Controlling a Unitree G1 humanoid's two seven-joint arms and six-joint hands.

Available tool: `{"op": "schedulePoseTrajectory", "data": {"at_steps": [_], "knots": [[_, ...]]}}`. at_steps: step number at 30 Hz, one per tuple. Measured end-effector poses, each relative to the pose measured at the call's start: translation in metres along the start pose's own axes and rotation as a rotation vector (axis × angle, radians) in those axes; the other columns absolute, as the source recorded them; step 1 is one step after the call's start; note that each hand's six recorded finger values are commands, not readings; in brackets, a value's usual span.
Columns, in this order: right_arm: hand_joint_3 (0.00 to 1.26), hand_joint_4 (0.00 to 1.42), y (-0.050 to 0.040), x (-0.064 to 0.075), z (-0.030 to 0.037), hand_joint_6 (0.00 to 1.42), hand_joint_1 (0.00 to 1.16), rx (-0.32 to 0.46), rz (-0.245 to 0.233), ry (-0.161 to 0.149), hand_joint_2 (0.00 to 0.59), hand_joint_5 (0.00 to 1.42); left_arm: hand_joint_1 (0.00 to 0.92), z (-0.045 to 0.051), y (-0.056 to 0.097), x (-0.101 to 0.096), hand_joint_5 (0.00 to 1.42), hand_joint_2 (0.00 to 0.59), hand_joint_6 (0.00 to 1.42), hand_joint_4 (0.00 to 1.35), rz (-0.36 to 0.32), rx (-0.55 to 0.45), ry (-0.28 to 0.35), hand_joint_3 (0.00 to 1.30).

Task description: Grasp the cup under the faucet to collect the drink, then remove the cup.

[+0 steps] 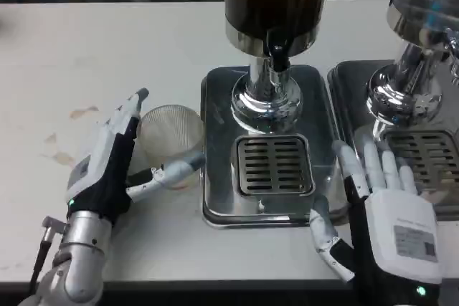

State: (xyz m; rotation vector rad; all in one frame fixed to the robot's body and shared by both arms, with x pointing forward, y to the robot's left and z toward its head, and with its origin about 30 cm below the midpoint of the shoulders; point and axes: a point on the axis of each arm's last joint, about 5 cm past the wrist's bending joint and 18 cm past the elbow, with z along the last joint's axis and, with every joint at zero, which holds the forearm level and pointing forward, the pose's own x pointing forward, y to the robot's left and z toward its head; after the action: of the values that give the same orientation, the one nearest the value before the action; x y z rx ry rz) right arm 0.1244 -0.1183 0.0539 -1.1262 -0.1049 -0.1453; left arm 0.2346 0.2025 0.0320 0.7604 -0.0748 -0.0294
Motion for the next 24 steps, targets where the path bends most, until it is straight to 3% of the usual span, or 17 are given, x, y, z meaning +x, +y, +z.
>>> {"op": "schedulePoseTrajectory", "data": {"at_steps": [8, 12, 17, 24], "knots": [[0.11, 0.0, 0.0009, -0.0036, 0.001, 0.01, 0.3, 0.004, 0.014, 0.006, 0.523, 0.0, 0.384, -0.0011, -0.0023, -0.0008, 0.0, 0.023, 0.0, 0.0, -0.009, -0.005, 0.02, 0.0], [0.11, 0.0, 0.0007, -0.0055, 0.0007, 0.03, 0.31, 0.003, 0.018, 0.013, 0.509, 0.0, 0.429, -0.0023, -0.0045, -0.0026, 0.08, 0.026, 0.05, 0.0, -0.019, -0.008, 0.035, 0.0], [0.11, 0.0, -0.0014, -0.0061, 0.0012, 0.04, 0.32, 0.005, 0.013, 0.017, 0.506, 0.0, 0.434, -0.0023, -0.0056, -0.003, 0.15, 0.026, 0.12, 0.0, -0.017, -0.017, 0.04, 0.0], [0.11, 0.0, -0.0018, -0.0067, 0.0018, 0.04, 0.32, 0.008, 0.013, 0.022, 0.5, 0.0, 0.419, -0.0009, -0.0074, -0.0029, 0.16, 0.027, 0.13, 0.0, -0.005, -0.043, 0.043, 0.0]]}}
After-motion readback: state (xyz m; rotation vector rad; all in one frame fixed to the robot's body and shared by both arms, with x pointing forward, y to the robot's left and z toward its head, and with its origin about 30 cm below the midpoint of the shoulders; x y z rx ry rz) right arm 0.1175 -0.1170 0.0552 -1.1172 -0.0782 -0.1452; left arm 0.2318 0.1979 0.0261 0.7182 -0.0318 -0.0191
